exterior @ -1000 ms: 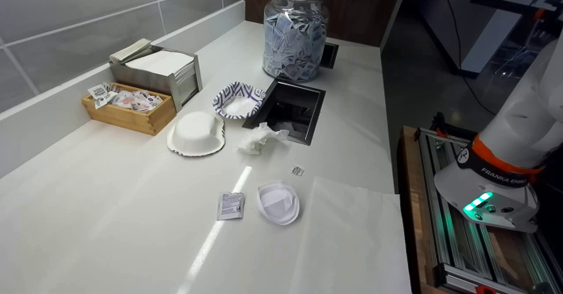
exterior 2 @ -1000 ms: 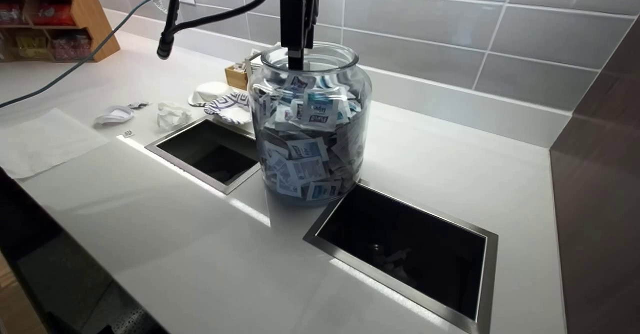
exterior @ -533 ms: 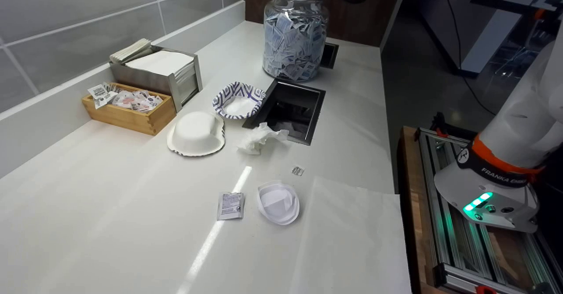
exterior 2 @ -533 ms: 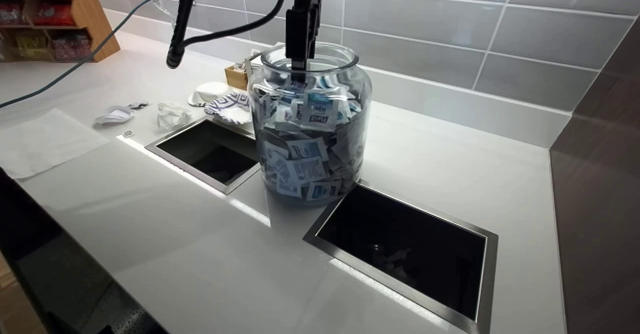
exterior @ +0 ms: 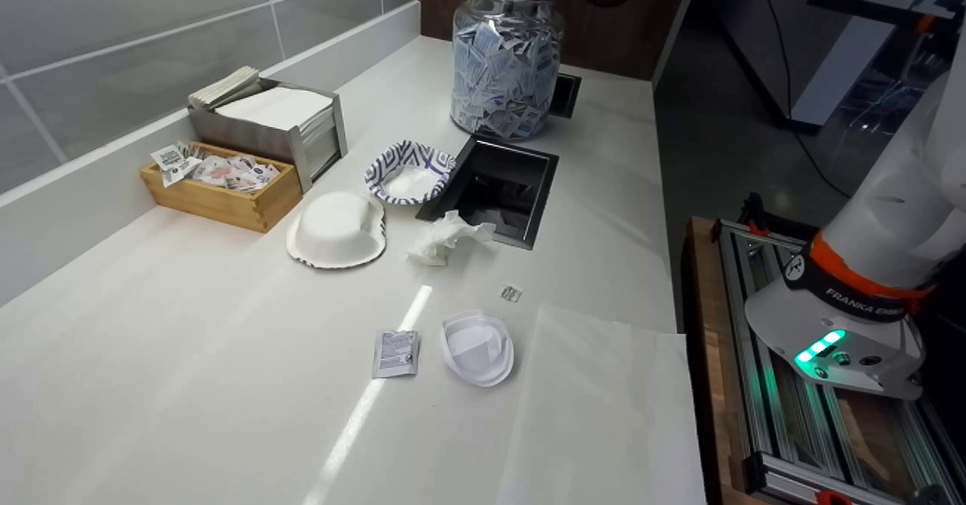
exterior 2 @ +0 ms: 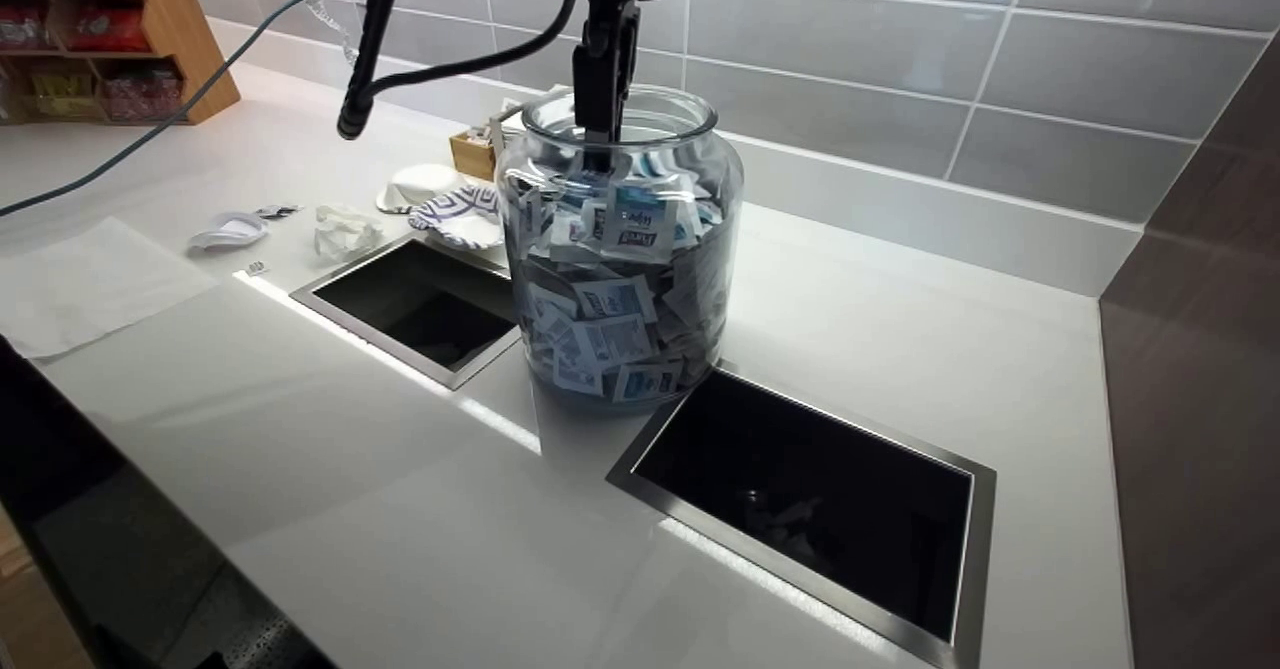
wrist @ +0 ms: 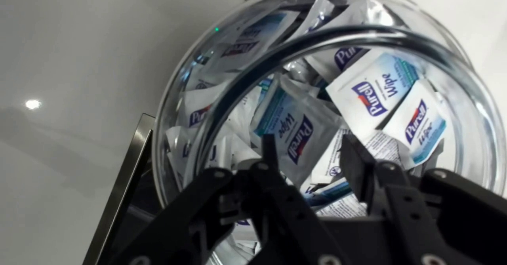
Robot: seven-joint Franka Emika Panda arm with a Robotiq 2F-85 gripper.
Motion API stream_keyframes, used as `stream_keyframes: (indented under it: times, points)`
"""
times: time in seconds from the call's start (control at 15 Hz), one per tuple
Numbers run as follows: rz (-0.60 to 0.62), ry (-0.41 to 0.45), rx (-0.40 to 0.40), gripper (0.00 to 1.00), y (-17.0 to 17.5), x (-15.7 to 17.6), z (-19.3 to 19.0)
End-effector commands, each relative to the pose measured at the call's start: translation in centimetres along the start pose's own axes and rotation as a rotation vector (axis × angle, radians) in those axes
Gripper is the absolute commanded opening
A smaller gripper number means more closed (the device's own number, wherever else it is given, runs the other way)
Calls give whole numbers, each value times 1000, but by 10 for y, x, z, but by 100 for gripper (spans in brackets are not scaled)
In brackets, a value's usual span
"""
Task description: Pick up one white sachet from the jar and put it on the counter
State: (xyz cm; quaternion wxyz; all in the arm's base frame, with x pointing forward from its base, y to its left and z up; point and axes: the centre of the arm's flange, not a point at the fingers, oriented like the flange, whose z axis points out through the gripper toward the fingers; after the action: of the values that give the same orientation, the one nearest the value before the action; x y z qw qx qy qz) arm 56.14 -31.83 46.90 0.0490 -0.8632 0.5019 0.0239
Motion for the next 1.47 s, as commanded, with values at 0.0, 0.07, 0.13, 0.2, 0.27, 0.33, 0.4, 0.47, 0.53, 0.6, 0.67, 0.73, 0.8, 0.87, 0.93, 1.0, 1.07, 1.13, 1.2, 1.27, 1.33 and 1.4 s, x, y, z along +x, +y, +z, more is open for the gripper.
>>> stream_keyframes:
  times: [0.0, 0.07, 0.13, 0.2, 0.27, 0.33, 0.4, 0.47, 0.53, 0.6, 0.67, 0.73, 0.8, 0.87, 0.93, 1.0, 1.07, 1.13, 1.2, 1.27, 1.33, 1.4]
  points:
    - [-5, -34, 3, 24, -2, 6, 0]
    - [-5, -34, 2, 21, -2, 6, 0]
    - [-5, -33, 2, 17, -2, 6, 0]
    - [-5, -32, 2, 17, -3, 6, 0]
    - [-6, -30, 3, 16, -3, 6, -1]
    - [-6, -29, 3, 13, -3, 6, -1]
    - [-6, -27, 4, 11, -3, 6, -1]
    - [-5, -26, 4, 6, -3, 6, -2]
    - [-5, -24, 5, 5, -3, 5, -2]
    - [-7, -21, 5, 0, -3, 4, -3]
    - [-6, -20, 6, 3, -3, 2, -4]
    - [-5, -16, 8, 2, -2, 1, -5]
    - [-4, -14, 10, 2, -2, -1, -6]
    - [-4, -7, 13, 1, -1, -3, -8]
    - [-4, 1, 19, 2, 0, -6, -11]
    - [-2, 5, 23, 2, 1, -8, -14]
    - [1, 15, 27, 2, 2, -11, -19]
    - [5, 22, 31, 1, 4, -14, -23]
    - [7, 29, 35, 2, 5, -16, -27]
    - [15, 33, 43, 1, 7, -18, -30]
    - [18, 37, 52, 2, 10, -23, -33]
    - [24, 47, 58, 1, 13, -25, -35]
